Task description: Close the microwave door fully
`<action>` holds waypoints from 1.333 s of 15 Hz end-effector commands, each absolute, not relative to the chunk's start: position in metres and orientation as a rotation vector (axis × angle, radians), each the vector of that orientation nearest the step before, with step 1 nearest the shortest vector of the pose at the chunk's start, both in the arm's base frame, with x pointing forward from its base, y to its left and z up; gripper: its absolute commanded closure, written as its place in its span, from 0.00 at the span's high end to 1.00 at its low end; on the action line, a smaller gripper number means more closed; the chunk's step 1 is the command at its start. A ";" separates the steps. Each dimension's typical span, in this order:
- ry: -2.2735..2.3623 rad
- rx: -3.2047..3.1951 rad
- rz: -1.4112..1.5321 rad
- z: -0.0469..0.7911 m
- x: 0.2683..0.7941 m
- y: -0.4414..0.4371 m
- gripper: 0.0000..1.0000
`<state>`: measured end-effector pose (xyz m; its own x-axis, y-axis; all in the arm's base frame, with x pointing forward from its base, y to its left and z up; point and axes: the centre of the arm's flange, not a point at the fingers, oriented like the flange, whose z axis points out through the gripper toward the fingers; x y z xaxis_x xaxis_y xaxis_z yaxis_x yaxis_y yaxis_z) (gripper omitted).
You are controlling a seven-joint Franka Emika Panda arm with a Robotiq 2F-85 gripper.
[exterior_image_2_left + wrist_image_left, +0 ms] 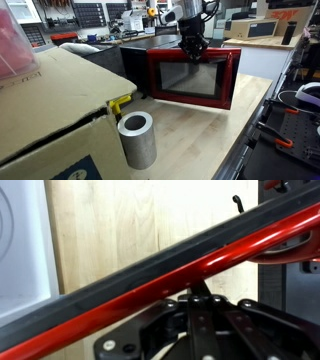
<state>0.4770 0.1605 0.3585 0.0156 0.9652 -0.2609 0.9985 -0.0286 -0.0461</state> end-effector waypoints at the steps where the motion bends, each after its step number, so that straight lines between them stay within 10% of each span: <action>1: 2.002 2.093 -0.340 0.368 0.469 0.136 0.00; 20: 1.814 1.291 -0.440 0.316 0.466 0.098 0.00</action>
